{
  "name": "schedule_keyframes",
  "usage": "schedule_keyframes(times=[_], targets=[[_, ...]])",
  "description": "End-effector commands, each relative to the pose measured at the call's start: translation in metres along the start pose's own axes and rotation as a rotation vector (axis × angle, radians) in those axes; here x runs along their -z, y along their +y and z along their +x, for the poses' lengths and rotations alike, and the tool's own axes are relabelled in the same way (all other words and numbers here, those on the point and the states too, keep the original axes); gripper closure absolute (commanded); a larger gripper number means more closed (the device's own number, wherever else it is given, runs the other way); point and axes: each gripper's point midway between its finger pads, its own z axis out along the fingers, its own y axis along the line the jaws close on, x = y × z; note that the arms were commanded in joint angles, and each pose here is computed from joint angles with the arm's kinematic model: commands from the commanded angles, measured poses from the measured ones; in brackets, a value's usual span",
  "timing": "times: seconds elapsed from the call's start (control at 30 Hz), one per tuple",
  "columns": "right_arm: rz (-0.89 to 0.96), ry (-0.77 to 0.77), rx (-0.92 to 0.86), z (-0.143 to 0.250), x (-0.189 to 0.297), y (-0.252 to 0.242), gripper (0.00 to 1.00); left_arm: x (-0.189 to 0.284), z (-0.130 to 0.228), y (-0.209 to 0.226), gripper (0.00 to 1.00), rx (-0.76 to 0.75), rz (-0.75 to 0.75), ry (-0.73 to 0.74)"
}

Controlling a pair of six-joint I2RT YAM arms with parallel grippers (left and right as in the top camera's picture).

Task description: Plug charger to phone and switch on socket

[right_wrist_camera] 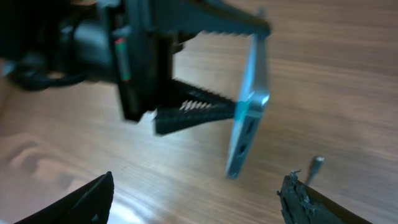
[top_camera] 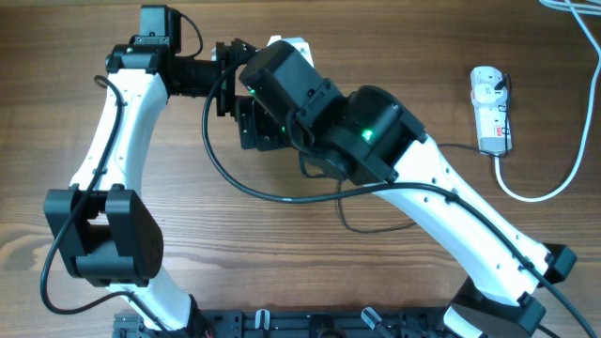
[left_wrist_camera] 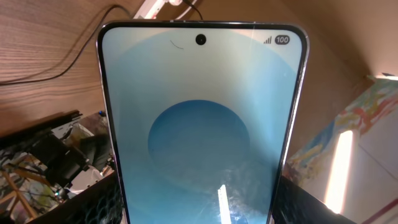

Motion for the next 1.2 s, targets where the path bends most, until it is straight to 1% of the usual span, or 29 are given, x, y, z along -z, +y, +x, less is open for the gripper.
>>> schedule_keyframes(times=[0.0,0.03,0.07,0.13,0.23,0.33,0.43,0.57,0.6,0.67,0.8,0.9,1.07,1.17], targets=[[0.163,-0.087,-0.060,-0.014,-0.010,-0.024,0.14,0.001,0.014,-0.008,0.26,-0.024,0.013,0.014],[0.166,-0.086,-0.058,-0.013,-0.013,-0.024,0.16,0.001,0.014,-0.008,0.26,-0.024,0.013,0.014],[0.169,-0.083,-0.058,-0.013,-0.015,-0.024,0.21,0.001,0.014,-0.008,0.25,-0.024,0.013,0.014],[0.178,-0.076,-0.058,-0.012,-0.020,-0.025,0.27,0.001,0.016,-0.009,0.25,-0.024,0.017,0.022],[0.186,-0.073,-0.061,-0.013,-0.023,-0.028,0.27,0.002,0.022,-0.013,0.25,-0.025,0.039,0.061],[0.188,-0.074,-0.065,-0.014,-0.023,-0.030,0.27,0.002,0.023,-0.013,0.25,-0.024,0.041,0.065],[0.187,-0.075,-0.066,-0.014,-0.024,-0.030,0.28,0.003,0.032,-0.018,0.25,-0.025,0.070,0.117],[0.148,-0.064,-0.071,-0.014,-0.027,-0.022,0.30,0.003,0.032,-0.018,0.25,-0.025,0.072,0.121],[0.151,-0.063,-0.070,-0.013,-0.027,-0.022,0.31,0.003,0.033,-0.019,0.25,-0.024,0.075,0.126],[0.158,-0.056,-0.068,-0.012,-0.032,-0.022,0.42,0.003,0.033,-0.019,0.26,-0.025,0.076,0.126],[0.190,-0.050,-0.060,-0.010,-0.043,-0.025,0.52,0.003,0.033,-0.019,0.25,-0.025,0.076,0.126],[0.223,-0.072,-0.057,-0.013,-0.047,-0.030,0.62,0.003,0.033,-0.019,0.25,-0.025,0.076,0.126],[0.211,-0.102,-0.064,-0.020,-0.047,-0.026,0.66,0.003,0.033,-0.019,0.25,-0.025,0.075,0.126],[0.212,-0.113,-0.066,-0.023,-0.046,-0.026,0.71,0.003,0.033,-0.019,0.25,-0.025,0.075,0.126]])
